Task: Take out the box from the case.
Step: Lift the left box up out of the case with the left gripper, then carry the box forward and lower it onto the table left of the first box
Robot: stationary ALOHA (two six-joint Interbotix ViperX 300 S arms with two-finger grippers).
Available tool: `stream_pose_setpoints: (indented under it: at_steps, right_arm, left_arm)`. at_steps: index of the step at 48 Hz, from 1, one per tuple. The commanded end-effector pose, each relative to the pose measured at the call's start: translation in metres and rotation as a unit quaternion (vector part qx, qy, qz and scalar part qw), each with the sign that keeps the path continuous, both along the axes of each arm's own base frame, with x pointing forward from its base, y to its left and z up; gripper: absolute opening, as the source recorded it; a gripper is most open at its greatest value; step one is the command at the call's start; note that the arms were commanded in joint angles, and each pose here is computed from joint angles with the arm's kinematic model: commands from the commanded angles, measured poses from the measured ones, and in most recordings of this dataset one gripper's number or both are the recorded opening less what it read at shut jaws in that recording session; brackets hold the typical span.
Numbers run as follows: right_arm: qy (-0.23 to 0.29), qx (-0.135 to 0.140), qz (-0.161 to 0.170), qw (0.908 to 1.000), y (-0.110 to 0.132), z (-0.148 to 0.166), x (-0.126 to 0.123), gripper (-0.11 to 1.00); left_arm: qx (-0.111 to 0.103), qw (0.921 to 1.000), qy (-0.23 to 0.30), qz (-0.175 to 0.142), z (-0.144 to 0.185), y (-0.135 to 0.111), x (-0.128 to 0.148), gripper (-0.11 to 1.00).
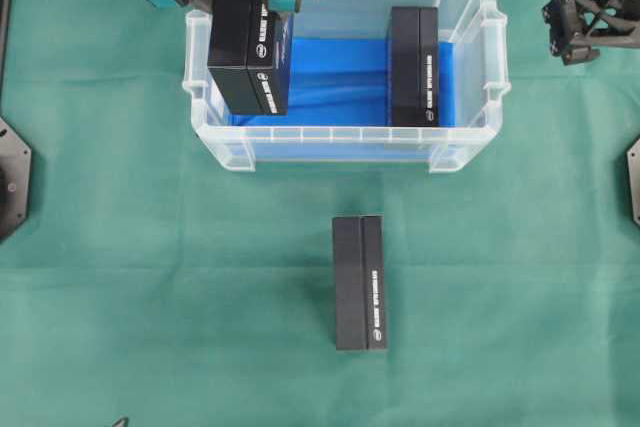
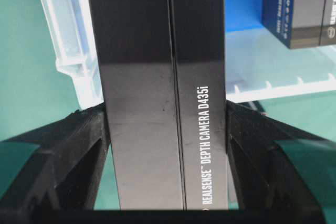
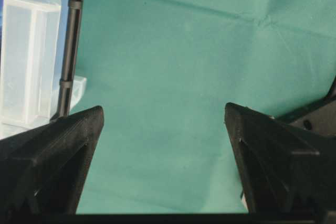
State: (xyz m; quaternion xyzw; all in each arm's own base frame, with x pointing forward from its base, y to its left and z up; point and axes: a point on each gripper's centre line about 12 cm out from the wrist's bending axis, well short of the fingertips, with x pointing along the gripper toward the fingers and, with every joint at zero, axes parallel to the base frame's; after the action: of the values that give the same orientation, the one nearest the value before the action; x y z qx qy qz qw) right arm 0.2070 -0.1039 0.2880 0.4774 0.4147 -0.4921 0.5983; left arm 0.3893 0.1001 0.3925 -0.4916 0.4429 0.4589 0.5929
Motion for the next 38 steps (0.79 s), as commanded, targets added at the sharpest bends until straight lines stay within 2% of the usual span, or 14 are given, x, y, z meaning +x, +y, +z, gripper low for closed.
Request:
stream_pose_setpoints:
  at_steps: [1, 28, 38]
  right_arm:
    - [-0.012, -0.004, 0.000, 0.9999, 0.001, 0.007, 0.000, 0.90]
    - [-0.016, -0.006, 0.000, 0.9999, 0.000, 0.008, 0.000, 0.90]
    - [-0.016, -0.006, 0.000, 0.9999, 0.000, 0.008, 0.000, 0.90]
  left_arm:
    - [0.008, 0.9996, -0.029, -0.001, 0.020, -0.003, -0.007, 0.61]
    - [0.008, 0.9997, -0.025, -0.001, 0.019, -0.003, -0.009, 0.61]
    - [0.007, 0.9996, -0.025, -0.010, 0.018, -0.013, -0.007, 0.61]
